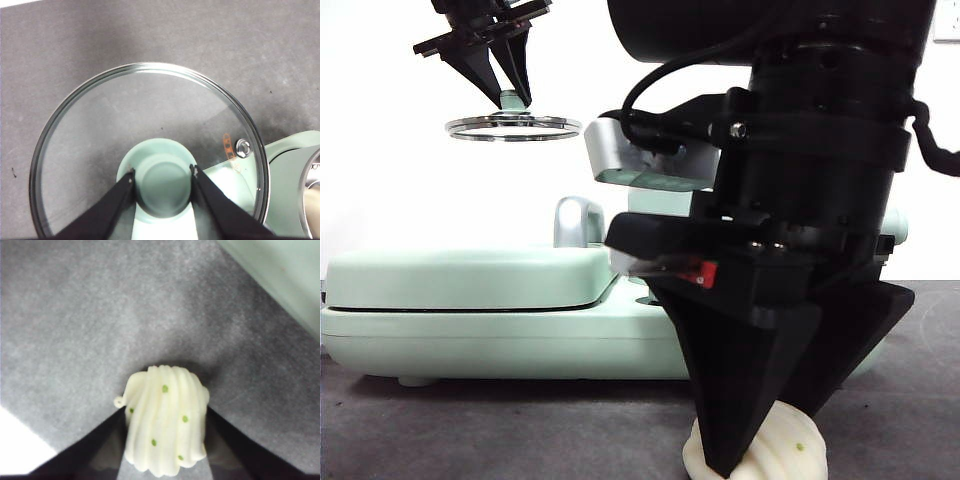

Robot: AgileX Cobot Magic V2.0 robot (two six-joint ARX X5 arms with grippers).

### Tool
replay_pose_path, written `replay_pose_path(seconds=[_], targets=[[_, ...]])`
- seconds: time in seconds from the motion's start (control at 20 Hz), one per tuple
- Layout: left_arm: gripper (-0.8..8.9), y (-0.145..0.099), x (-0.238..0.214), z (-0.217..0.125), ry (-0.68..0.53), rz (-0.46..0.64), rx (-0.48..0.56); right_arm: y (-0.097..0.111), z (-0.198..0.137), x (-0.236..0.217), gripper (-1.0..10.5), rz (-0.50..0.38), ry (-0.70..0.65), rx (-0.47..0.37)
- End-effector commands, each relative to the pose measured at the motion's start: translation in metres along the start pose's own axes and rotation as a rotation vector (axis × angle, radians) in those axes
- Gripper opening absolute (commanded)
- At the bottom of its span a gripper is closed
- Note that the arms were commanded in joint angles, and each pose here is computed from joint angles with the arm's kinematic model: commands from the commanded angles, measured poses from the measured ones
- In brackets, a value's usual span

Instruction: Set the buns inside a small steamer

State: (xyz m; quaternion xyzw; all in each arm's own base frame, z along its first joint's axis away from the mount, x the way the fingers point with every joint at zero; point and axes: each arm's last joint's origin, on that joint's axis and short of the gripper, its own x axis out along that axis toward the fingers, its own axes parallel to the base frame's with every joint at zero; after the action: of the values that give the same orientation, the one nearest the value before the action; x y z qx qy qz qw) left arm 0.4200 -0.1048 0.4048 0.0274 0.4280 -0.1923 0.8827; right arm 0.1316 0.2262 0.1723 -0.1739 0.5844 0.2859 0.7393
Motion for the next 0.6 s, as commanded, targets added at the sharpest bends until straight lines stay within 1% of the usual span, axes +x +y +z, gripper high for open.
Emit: replay_pose_path(seconds=[0.05,0.2,0.35,0.45,0.55,0.6], targets=[[0.18,-0.001,0.002,0.001,-0.002,-0.007,0.0,0.002,0.004,-0.001,2.0,0.0,-0.002,0.01],[0.18,-0.001,0.002,0.001,-0.001,-0.007,-0.001,0.0,0.023,-0.026,2.0,-0.01,0.006,0.035],[0.18,-0.001,0.002,0.001,-0.003,-0.007,0.0,-0.008,0.051,-0.073,2.0,-0.021,-0.01,0.065],[0.18,-0.001,0.002,0.001,-0.003,-0.007,0.0,-0.022,0.07,-0.11,2.0,-0.029,-0.05,0.076],[0.18,-0.001,0.002,0.001,-0.003,-0.007,0.0,-0.042,0.089,-0.143,2.0,-0.042,-0.117,0.091],[0.18,-0.001,0.002,0.001,-0.004,-0.007,0.0,-0.056,0.099,-0.157,2.0,-0.057,-0.148,0.102]])
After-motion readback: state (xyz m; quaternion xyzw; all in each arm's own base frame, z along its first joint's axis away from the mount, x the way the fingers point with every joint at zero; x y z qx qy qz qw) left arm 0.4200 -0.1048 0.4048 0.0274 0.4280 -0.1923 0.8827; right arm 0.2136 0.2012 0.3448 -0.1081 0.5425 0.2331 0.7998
